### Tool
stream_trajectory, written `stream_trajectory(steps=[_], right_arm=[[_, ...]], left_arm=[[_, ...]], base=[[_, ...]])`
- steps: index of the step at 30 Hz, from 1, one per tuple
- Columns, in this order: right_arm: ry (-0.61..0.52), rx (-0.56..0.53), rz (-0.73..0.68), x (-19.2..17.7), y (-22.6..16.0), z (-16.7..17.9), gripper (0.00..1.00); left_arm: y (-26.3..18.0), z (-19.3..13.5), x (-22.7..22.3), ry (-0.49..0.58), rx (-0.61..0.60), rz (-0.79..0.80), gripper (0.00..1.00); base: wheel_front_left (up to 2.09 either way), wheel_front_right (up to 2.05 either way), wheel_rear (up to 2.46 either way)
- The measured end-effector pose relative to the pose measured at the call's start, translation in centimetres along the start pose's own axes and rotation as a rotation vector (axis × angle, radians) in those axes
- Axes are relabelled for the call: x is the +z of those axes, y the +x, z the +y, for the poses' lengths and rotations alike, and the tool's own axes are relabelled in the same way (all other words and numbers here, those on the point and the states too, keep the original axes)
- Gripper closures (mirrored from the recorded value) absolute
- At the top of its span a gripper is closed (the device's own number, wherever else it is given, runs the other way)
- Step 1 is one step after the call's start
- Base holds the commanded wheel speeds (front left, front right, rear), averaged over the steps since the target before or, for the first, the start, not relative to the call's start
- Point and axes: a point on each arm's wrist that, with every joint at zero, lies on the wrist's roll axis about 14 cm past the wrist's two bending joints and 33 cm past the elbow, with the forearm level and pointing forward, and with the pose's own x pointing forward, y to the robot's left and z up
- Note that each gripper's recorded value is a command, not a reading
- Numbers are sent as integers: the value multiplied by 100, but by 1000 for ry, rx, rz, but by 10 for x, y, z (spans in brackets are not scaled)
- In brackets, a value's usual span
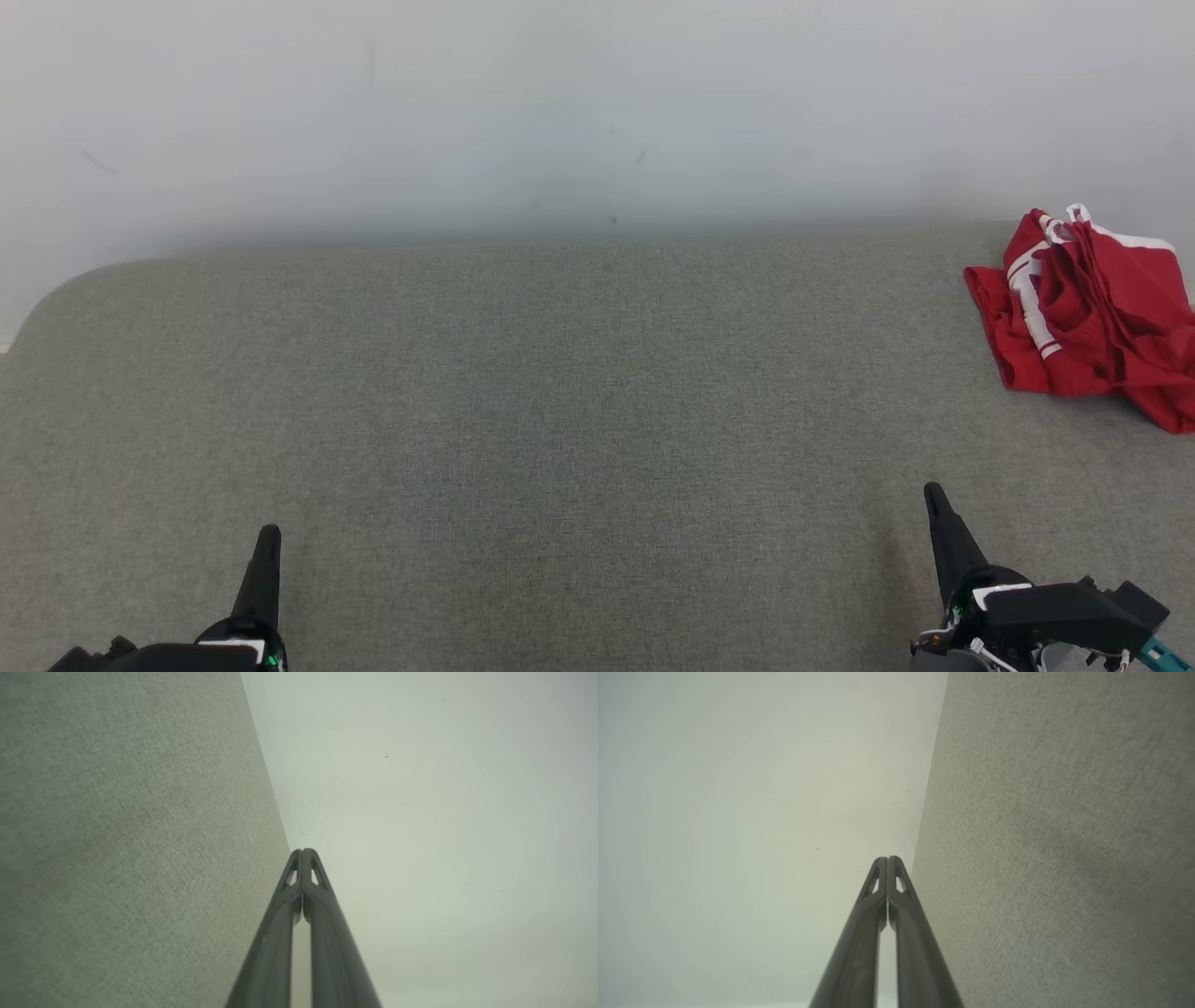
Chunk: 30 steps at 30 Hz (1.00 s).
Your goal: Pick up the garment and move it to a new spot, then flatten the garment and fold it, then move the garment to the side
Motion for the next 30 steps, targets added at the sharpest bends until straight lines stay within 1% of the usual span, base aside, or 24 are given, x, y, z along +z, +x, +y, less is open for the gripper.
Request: stream_trajectory(steps=[20,30], right_arm=[[149,28,4,2,4,7,100],[161,31,2,3,4,8,100]], left_arm=[[6,-9,-2,-163,-41,15,100],[6,-9,-2,-171,-42,18,100]], base=[[0,0,0],[0,0,0]])
